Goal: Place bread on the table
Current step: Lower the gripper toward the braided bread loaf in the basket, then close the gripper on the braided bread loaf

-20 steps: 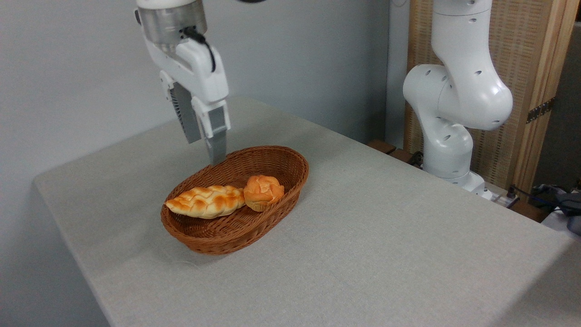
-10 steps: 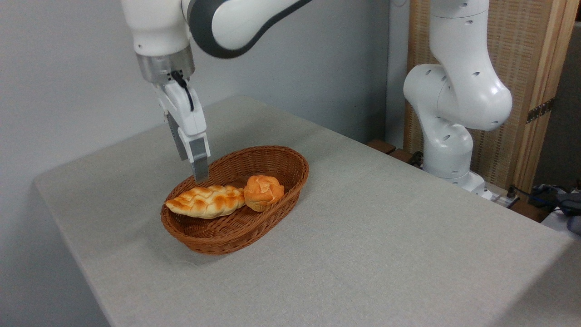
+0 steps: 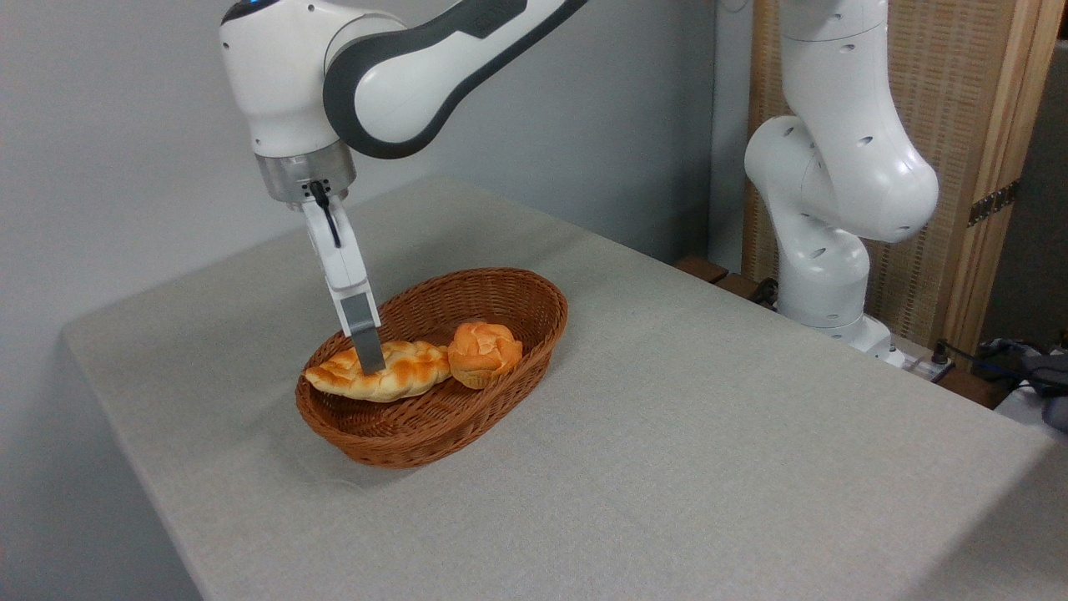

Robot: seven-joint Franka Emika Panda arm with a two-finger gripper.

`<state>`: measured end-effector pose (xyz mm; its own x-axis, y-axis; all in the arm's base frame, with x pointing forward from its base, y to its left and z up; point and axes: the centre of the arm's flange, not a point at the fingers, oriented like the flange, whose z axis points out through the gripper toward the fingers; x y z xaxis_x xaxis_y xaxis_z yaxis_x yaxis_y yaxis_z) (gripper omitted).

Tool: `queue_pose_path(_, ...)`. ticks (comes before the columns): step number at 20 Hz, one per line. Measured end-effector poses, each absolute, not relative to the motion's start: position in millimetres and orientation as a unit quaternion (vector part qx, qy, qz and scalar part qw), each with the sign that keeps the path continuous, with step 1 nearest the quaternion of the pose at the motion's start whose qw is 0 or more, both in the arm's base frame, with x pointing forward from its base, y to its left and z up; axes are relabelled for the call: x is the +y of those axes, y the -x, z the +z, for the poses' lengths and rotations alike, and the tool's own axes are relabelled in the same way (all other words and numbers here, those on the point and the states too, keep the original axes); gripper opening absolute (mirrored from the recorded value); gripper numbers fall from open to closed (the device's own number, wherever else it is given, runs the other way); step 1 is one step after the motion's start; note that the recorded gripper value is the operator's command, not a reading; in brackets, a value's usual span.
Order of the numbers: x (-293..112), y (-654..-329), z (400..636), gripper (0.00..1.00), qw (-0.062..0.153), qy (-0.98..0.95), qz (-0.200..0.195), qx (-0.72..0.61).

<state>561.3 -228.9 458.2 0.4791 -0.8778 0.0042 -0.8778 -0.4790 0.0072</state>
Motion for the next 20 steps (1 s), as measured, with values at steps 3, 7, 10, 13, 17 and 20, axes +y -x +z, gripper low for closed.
queue_pose_path(3, -227, -563, 452, 1.00, -0.008, -0.857, -0.007, -0.515)
queue_pose_path(7, -226, -565, 445, 1.00, -0.013, -0.855, -0.013, -0.518)
queue_pose_path(10, -230, -565, 440, 0.93, -0.012, -0.853, -0.015, -0.521)
queue_pose_path(13, -232, -567, 437, 0.63, -0.011, -0.853, -0.008, -0.522)
queue_pose_path(17, -233, -567, 437, 0.43, -0.004, -0.854, -0.007, -0.520)
queue_pose_path(20, -235, -566, 438, 0.43, 0.012, -0.858, -0.003, -0.513)
